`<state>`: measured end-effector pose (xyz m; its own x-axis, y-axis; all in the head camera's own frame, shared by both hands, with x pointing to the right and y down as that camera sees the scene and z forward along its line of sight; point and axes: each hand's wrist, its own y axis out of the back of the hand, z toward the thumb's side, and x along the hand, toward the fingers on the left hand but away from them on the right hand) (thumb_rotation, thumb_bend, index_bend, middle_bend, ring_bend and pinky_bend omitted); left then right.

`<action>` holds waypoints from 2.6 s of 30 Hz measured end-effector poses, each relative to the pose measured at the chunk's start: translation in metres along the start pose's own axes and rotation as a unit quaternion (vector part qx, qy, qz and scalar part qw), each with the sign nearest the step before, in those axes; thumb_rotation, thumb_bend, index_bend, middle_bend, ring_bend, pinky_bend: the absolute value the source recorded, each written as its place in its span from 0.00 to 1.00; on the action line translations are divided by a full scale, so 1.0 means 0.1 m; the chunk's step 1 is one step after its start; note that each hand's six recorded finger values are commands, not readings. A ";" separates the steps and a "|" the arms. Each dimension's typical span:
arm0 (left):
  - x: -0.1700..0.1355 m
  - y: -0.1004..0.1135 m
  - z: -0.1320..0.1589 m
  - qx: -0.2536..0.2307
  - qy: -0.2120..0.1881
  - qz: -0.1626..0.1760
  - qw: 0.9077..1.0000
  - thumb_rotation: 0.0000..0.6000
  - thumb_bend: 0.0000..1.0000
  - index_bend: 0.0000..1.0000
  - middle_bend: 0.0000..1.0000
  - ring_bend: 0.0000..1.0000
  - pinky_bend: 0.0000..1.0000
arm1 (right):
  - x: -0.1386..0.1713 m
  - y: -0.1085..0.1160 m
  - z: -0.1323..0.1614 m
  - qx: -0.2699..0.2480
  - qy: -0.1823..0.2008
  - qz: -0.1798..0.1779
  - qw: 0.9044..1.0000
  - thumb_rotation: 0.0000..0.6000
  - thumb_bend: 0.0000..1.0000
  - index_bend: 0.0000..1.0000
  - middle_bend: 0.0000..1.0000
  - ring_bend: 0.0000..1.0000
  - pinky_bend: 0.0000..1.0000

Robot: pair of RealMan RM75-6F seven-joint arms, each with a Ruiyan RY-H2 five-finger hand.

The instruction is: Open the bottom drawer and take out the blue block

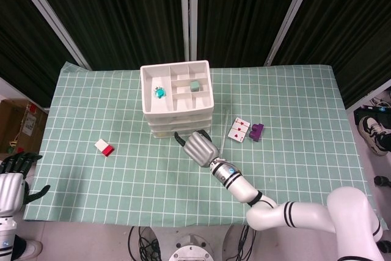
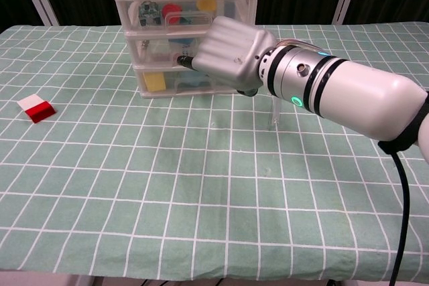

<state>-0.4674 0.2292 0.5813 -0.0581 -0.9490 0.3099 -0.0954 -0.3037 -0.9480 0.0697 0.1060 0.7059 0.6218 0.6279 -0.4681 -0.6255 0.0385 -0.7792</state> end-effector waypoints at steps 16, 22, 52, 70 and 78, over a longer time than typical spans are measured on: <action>-0.03 -0.03 -0.05 -0.005 0.009 -0.002 1.000 1.00 0.00 0.27 0.23 0.16 0.19 | -0.17 -0.13 -0.07 0.048 -0.025 0.027 0.998 1.00 0.24 0.16 0.87 0.90 0.96; -0.03 -0.04 -0.06 -0.007 0.009 0.000 1.000 1.00 0.00 0.27 0.23 0.16 0.19 | -0.17 -0.17 -0.11 0.064 -0.035 0.034 0.997 1.00 0.24 0.18 0.87 0.90 0.96; -0.04 -0.07 -0.08 -0.011 0.010 -0.002 1.000 1.00 0.00 0.27 0.23 0.16 0.19 | 0.01 -0.25 -0.16 0.080 -0.048 0.040 0.995 1.00 0.27 0.36 0.87 0.91 0.97; -0.05 -0.06 -0.07 -0.008 0.010 -0.002 1.000 1.00 0.00 0.27 0.23 0.16 0.19 | 0.48 0.04 -0.20 -0.066 -0.037 -0.012 0.997 1.00 0.22 0.10 0.87 0.91 0.97; -0.03 -0.05 -0.02 -0.005 0.006 -0.007 1.000 1.00 0.00 0.27 0.23 0.16 0.19 | 0.59 0.07 -0.52 -0.216 -0.065 0.000 0.974 1.00 0.22 0.13 0.87 0.91 0.97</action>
<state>-0.4685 0.2342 0.5851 -0.0686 -0.9437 0.3235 -0.1063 -0.3155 -0.9430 0.1268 0.1028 0.6507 0.5393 0.7215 -0.4343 -0.3517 -0.2756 -0.8946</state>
